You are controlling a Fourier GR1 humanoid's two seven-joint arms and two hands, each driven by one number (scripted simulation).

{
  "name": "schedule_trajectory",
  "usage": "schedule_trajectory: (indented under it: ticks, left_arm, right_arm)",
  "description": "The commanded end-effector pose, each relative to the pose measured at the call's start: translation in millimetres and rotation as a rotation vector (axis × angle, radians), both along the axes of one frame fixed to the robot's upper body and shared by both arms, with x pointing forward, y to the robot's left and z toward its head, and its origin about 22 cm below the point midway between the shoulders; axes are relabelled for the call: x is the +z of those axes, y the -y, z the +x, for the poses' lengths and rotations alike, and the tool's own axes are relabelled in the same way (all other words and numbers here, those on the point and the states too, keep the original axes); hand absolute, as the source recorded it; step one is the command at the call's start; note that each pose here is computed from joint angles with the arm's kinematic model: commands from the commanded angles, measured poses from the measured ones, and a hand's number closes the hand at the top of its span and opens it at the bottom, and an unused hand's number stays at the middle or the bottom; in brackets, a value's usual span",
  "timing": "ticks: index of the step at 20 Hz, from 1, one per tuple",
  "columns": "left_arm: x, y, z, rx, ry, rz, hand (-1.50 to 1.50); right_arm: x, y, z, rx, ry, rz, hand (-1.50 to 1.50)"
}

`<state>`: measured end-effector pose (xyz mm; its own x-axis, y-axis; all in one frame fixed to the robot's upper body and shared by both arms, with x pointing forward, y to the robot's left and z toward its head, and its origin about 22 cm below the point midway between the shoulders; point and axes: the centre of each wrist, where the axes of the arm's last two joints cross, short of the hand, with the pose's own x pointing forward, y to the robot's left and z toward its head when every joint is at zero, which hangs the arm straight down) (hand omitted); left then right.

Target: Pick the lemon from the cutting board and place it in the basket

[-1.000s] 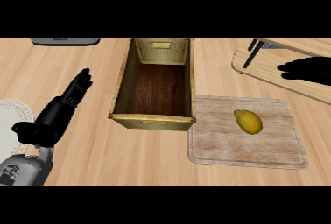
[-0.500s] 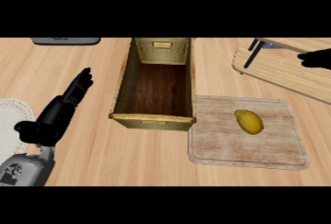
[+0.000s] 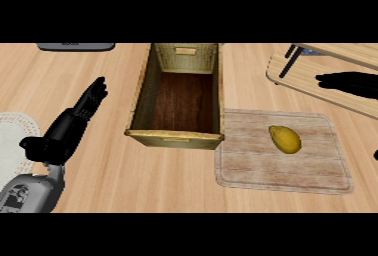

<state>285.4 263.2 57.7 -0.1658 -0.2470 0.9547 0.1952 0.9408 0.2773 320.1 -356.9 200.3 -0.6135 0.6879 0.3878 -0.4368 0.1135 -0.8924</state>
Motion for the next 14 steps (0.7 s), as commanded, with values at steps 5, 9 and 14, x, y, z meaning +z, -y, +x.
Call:
schedule_trajectory:
  ticks: [5,9,14]
  left_arm:
    - [-2.4,-2.2,-4.4,0.006,-0.003,0.015,0.00]
    - [-10.9,-3.8,-0.3,-0.006,0.005,0.001,0.00]
    - [14.4,-0.6,-3.7,-0.002,-0.003,-0.009,0.00]
  right_arm:
    - [-66.8,-5.1,6.9,0.044,-0.077,0.063,-1.50]
    - [-84.2,-30.1,28.1,0.058,-0.027,0.049,-1.50]
    - [-110.1,-30.7,28.9,0.050,-0.016,0.061,-1.50]
